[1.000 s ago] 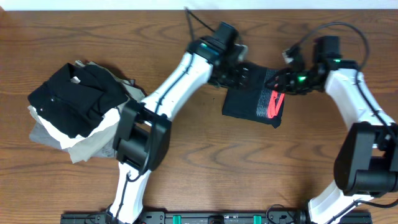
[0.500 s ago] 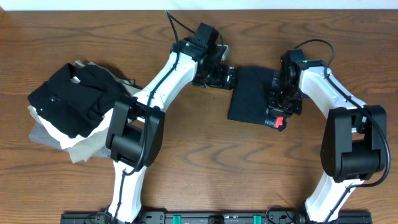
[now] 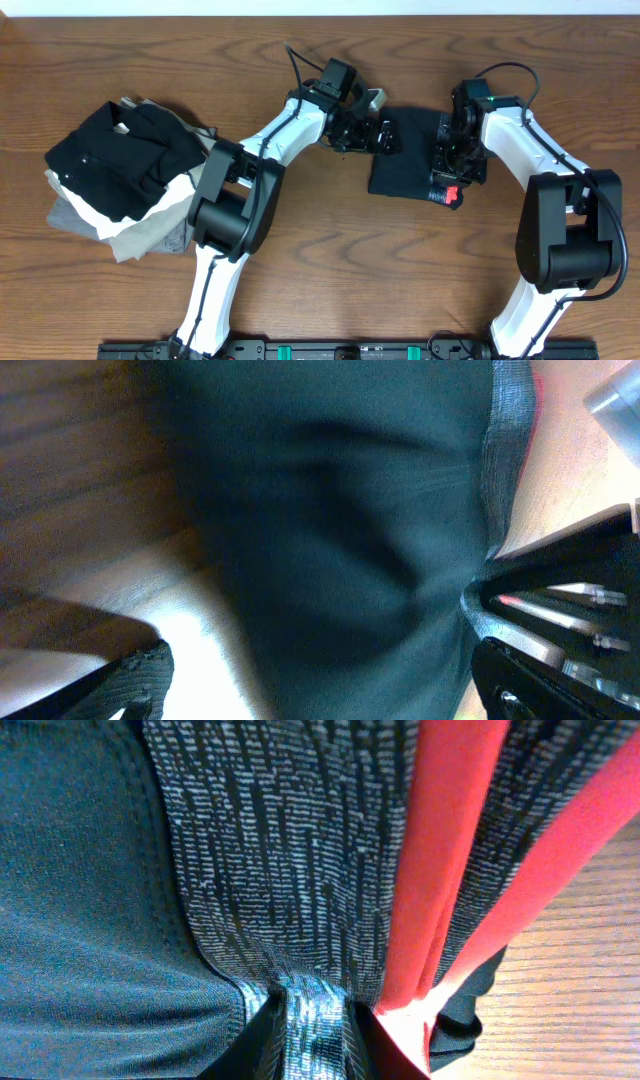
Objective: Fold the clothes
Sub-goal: 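Grasp the folded leggings with the left gripper and carry them left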
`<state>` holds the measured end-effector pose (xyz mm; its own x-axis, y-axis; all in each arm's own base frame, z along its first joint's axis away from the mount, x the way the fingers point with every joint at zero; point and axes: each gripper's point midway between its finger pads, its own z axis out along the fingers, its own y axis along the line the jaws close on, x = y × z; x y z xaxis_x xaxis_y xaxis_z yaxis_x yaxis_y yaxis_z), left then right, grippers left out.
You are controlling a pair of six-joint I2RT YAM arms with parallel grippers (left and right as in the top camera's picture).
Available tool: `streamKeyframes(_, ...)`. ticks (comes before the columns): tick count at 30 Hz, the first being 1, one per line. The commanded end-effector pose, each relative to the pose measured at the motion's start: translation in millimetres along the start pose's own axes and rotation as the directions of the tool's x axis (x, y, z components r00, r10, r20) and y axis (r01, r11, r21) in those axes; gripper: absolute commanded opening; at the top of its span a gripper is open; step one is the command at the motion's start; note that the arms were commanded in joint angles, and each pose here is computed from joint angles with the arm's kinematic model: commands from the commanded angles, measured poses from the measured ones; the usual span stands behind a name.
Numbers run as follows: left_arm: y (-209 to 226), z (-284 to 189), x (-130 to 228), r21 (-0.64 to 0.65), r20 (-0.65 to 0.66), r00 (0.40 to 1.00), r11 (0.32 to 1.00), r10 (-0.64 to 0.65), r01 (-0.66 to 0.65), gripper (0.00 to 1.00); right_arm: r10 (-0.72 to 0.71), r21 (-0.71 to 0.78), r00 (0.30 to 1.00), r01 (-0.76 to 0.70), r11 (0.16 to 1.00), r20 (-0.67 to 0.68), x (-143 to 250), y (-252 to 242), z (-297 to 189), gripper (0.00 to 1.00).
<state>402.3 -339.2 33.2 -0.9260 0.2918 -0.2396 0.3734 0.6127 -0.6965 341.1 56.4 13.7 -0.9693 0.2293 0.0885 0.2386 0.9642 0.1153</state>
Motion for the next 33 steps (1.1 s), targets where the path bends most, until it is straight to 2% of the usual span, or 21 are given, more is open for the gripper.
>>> streamKeyframes(1,-0.5,22.4,18.2,0.092,-0.071,0.996,0.994,-0.047,0.053,0.96,0.015,0.107,1.0,-0.015,0.994,0.009,-4.7,-20.3,14.3,0.19)
streamKeyframes(4,-6.6,31.8,19.8,0.124,-0.079,0.996,0.99,-0.051,0.06,0.95,0.014,0.107,1.0,-0.015,0.994,0.009,-4.8,-20.3,14.3,0.19)
streamKeyframes(6,-12.0,36.5,20.0,0.131,-0.078,0.996,0.99,-0.036,0.046,0.86,0.014,0.107,1.0,-0.015,0.994,0.008,-4.6,-20.4,14.3,0.18)
streamKeyframes(7,-15.4,38.3,20.2,0.137,-0.077,0.997,0.99,-0.026,0.037,0.79,0.014,0.107,1.0,-0.015,0.994,0.009,-4.7,-20.4,14.3,0.18)
streamKeyframes(11,-20.9,42.2,18.9,0.14,-0.072,0.997,0.989,-0.027,0.037,0.26,0.014,0.108,1.0,-0.015,0.994,0.007,-4.2,-20.5,14.2,0.17)
streamKeyframes(13,-19.7,41.2,17.9,0.139,-0.069,0.997,0.99,-0.028,0.037,0.19,0.014,0.109,1.0,-0.015,0.994,0.004,-3.5,-20.9,14.1,0.16)
streamKeyframes(14,-18.4,39.8,17.1,0.138,-0.067,0.997,0.99,-0.032,0.041,0.12,0.006,0.108,1.0,-0.007,0.994,0.003,-3.5,-20.7,13.8,0.15)
streamKeyframes(16,-15.7,36.3,14.9,0.136,-0.061,0.997,0.99,-0.039,0.047,0.06,-0.017,0.094,1.0,0.017,0.995,0.005,-3.6,-18.4,11.5,0.13)
streamKeyframes(21,-16.9,12.6,8.9,0.128,-0.045,0.998,0.99,-0.053,0.058,0.06,-0.057,-0.007,0.995,0.058,0.998,0.079,-9.7,0.2,-22.6,0.12)
streamKeyframes(25,-29.7,-28.6,7.4,0.117,-0.029,1.0,0.993,0.002,0.002,0.06,-0.087,-0.077,0.964,0.109,0.991,0.251,-21.5,16.0,-81.8,0.18)
streamKeyframes(28,-45.2,-76.2,6.2,0.094,0.008,0.998,0.993,0.066,-0.067,0.06,-0.106,-0.102,0.905,0.162,0.982,0.412,-28.0,25.9,-134.8,0.22)
streamKeyframes(33,-65.2,-150.0,6.6,0.013,0.092,0.982,0.986,0.164,-0.166,0.06,-0.091,-0.132,0.814,0.201,0.971,0.573,-27.3,34.0,-190.7,0.24)
